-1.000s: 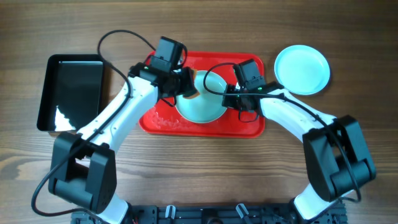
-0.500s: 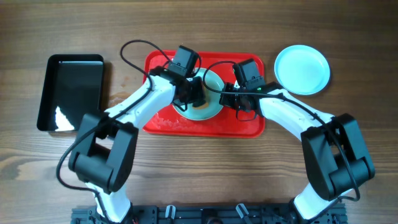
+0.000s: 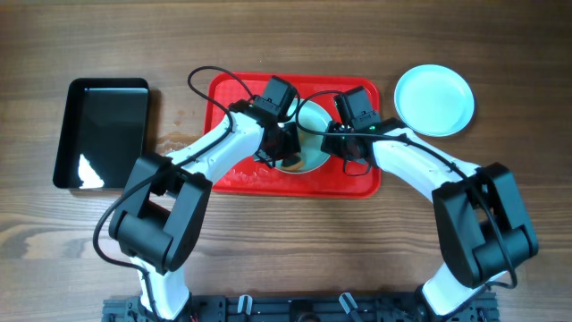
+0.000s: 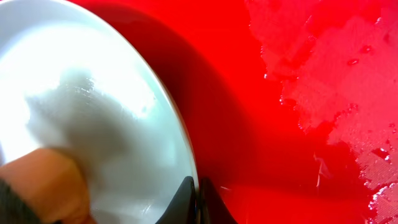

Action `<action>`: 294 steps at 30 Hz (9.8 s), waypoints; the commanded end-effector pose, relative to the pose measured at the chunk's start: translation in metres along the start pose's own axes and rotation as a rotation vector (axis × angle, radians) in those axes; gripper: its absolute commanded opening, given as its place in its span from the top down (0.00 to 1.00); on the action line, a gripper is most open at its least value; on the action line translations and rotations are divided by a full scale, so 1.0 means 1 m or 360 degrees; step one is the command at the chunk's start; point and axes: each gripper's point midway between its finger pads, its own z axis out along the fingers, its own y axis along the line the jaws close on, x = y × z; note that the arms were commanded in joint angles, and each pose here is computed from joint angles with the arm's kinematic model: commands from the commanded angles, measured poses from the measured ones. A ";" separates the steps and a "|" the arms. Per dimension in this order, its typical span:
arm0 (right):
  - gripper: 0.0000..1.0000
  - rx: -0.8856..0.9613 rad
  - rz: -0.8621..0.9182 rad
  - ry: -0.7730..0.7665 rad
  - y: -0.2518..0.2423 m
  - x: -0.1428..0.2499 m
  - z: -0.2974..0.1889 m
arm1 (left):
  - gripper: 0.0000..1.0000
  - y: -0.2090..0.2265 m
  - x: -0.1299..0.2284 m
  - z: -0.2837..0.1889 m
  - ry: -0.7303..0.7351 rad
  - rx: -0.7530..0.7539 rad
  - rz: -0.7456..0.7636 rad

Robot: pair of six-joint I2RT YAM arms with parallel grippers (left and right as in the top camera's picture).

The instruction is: Clean dirty plates on tray and stack at the side

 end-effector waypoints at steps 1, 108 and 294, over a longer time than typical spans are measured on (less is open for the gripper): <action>0.96 0.0098 0.0029 -0.0001 -0.013 0.002 0.008 | 0.96 0.027 -0.003 0.003 -0.0058 -0.0230 0.0041; 0.23 -0.0593 0.0394 -0.0336 -0.097 -0.141 -0.095 | 0.96 0.074 -0.060 -0.096 -0.0467 -0.0381 -0.0217; 0.00 -0.0080 -0.0830 -0.1970 -0.122 0.009 -0.227 | 0.00 0.163 0.032 -0.275 -0.0711 0.0065 -0.0651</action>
